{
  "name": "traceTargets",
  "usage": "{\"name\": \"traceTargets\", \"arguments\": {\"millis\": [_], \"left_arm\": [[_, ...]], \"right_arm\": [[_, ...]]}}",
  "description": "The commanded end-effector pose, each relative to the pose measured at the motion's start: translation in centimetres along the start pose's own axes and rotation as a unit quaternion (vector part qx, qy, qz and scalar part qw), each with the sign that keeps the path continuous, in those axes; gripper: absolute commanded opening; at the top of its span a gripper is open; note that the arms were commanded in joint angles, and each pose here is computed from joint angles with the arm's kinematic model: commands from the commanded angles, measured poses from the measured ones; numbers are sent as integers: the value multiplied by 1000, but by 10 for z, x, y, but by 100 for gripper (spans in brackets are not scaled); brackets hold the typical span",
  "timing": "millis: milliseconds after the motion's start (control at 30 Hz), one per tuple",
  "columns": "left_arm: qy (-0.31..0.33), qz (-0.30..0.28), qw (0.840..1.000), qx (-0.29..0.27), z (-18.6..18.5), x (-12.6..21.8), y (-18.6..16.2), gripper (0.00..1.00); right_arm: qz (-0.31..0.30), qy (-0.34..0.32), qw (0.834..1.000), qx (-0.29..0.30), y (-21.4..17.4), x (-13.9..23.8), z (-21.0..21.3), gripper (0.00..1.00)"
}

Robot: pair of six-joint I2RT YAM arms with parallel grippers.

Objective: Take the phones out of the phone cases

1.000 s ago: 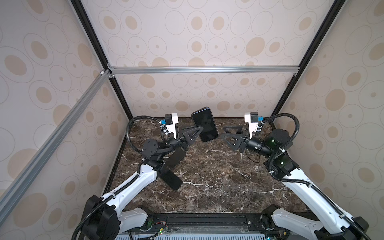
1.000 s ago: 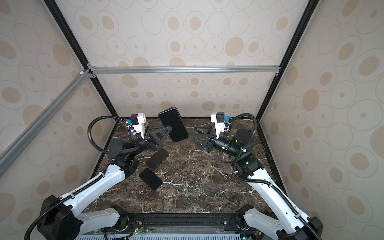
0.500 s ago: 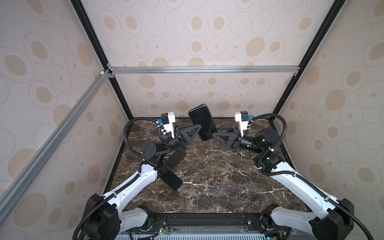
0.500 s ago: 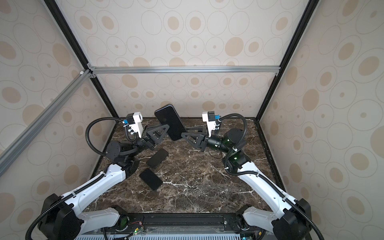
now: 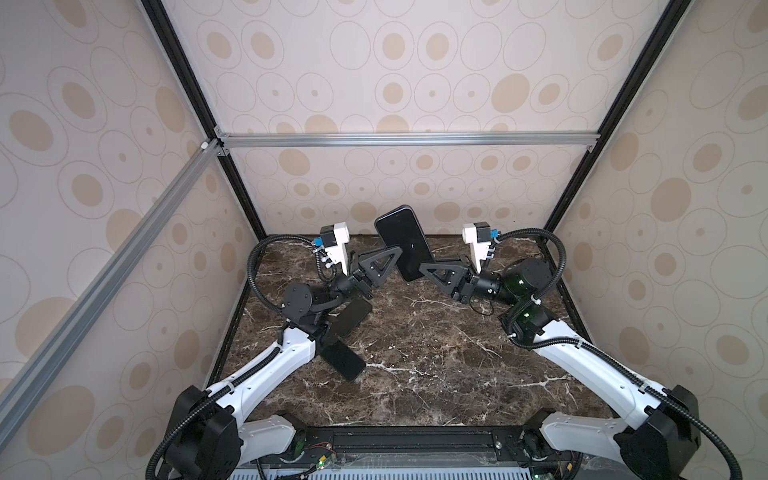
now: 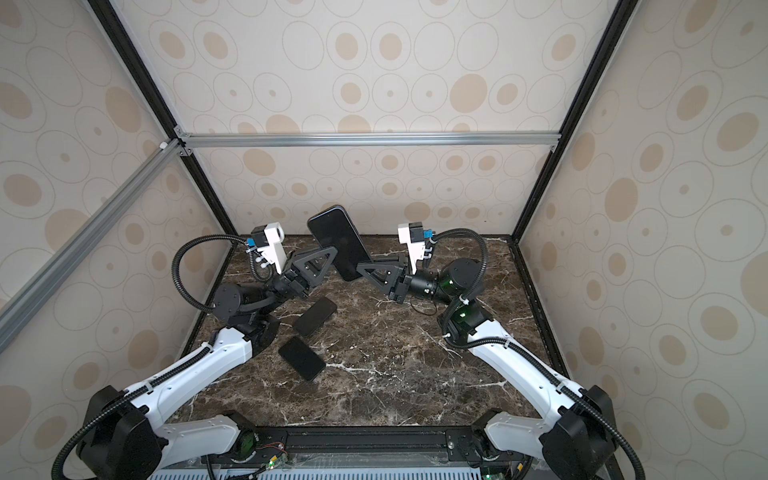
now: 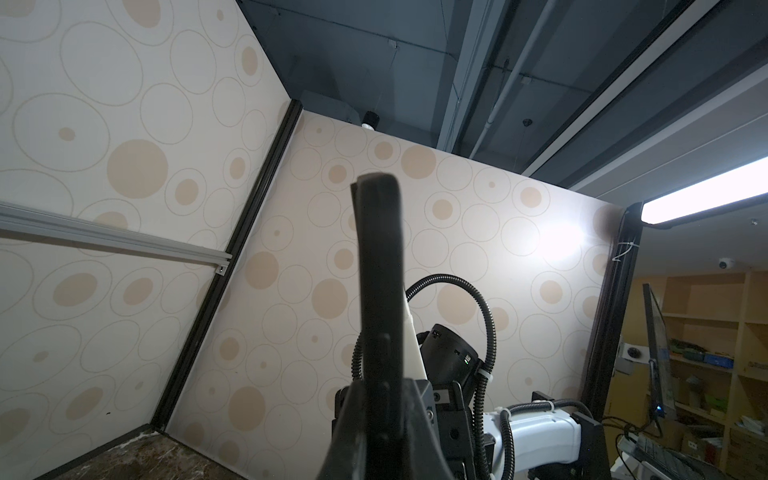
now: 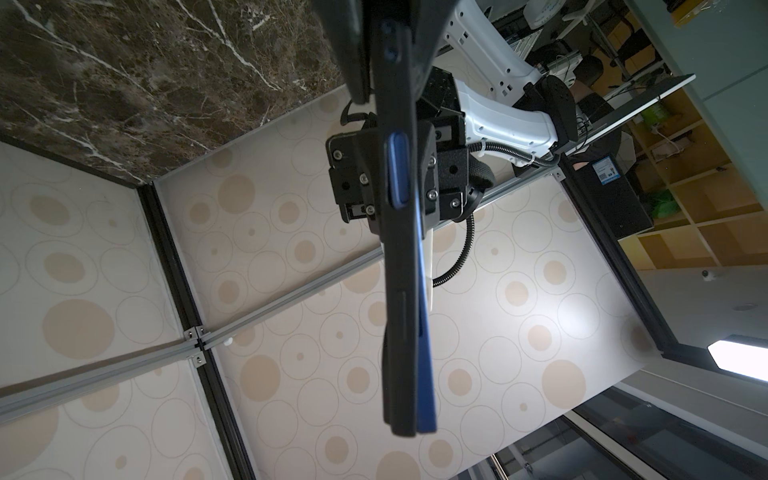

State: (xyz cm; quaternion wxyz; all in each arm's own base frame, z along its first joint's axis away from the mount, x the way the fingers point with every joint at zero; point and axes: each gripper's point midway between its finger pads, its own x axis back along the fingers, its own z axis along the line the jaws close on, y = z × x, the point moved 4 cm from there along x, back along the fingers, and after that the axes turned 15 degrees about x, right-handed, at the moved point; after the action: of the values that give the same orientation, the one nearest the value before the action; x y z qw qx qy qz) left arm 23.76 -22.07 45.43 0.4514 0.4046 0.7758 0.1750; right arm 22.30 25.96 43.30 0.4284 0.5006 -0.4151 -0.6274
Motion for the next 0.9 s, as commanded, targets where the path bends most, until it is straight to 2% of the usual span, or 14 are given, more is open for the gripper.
{"name": "traceTargets", "arguments": {"millis": [0,67,100,267,367,567,700,867], "left_arm": [[-15,-15,999,-31,-8,0,5,0],[-12,-11,999,-32,-8,-1,5,0],[-11,-8,999,-33,-8,-1,5,0],[-27,20,998,-51,-16,-3,4,36],[-44,41,996,-62,-23,-5,4,46],[-74,88,990,-83,-37,-7,1,50],[-86,112,985,-100,-44,-9,-1,53],[-66,122,983,-122,-45,-9,-1,46]], "right_arm": [[-38,30,999,21,22,0,21,7],[-42,22,999,27,22,3,22,0],[-41,15,999,32,22,5,22,0],[9,0,996,86,28,14,37,0],[40,4,993,112,34,21,46,0],[98,34,986,127,36,30,63,0],[121,28,983,137,35,34,64,0],[140,20,979,148,35,39,68,0]]}}
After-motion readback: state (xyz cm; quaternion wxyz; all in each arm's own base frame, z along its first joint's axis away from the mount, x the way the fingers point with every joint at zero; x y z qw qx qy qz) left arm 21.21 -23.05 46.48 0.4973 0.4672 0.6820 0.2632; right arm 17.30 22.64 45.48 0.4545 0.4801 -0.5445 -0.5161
